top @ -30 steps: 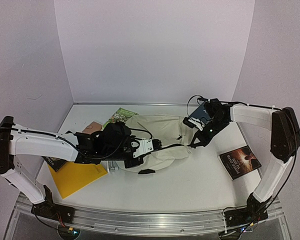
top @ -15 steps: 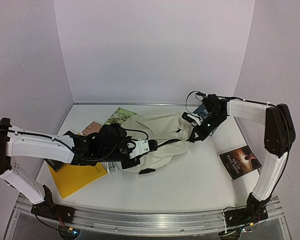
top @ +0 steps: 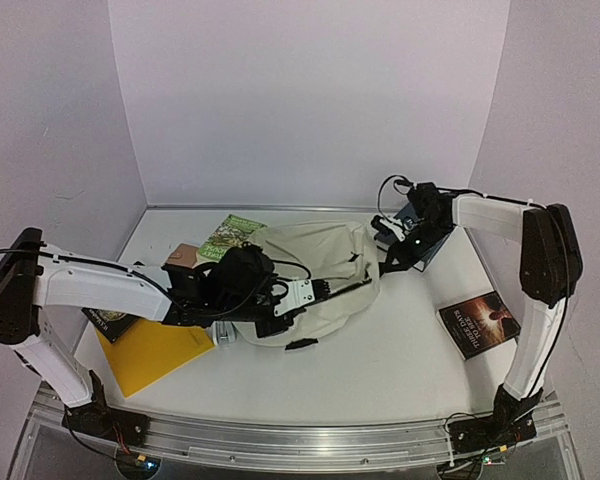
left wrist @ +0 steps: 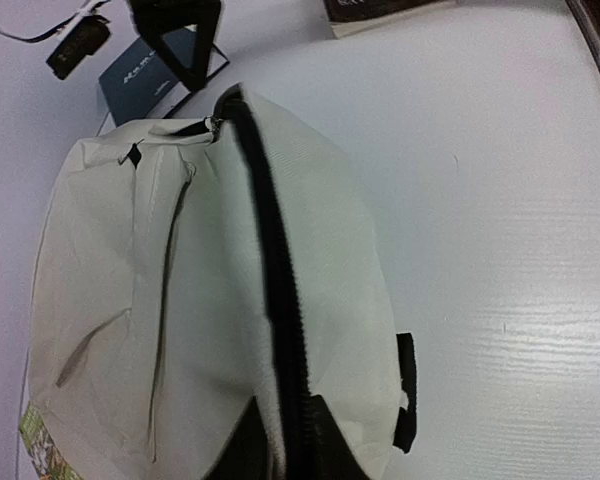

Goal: Pack the student bag
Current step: Unzip the student bag at the center of the board, then pick up the files from the center of the board.

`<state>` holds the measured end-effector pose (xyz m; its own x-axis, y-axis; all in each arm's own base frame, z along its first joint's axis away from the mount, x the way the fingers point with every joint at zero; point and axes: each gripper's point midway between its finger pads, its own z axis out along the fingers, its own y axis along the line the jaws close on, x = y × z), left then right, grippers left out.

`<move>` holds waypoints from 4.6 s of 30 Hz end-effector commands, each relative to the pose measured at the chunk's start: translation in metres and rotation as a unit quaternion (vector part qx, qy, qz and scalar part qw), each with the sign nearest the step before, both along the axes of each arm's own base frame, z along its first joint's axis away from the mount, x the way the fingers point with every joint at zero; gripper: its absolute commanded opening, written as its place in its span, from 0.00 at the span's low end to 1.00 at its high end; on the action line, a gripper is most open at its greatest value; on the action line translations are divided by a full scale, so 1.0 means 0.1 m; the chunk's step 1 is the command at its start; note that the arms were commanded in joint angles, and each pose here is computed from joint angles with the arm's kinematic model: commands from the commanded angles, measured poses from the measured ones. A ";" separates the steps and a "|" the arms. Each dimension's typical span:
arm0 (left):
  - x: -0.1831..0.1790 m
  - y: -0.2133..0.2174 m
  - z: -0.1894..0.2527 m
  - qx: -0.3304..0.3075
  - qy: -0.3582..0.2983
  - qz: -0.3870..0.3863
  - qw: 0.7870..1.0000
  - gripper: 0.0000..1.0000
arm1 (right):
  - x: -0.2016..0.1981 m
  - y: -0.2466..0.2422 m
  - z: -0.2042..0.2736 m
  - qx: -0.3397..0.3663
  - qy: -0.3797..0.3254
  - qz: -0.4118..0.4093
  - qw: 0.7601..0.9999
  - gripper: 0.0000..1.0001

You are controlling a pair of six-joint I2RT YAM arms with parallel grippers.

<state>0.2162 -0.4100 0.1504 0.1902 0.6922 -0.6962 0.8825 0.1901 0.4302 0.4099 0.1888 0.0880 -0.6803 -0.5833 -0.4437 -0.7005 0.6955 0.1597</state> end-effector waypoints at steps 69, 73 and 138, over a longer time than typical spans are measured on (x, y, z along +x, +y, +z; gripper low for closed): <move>1.16 1.18 0.16 -0.171 0.072 0.301 0.935 0.63 | -0.28 1.36 1.37 0.112 -0.130 0.056 0.984 0.00; 1.40 1.28 0.30 -0.199 0.064 0.325 0.922 0.37 | -0.24 1.27 1.51 0.110 -0.151 0.044 0.981 0.00; 1.44 1.95 -0.20 0.013 0.297 0.541 0.786 1.00 | 0.48 0.71 1.27 0.035 -0.190 -0.103 0.976 0.98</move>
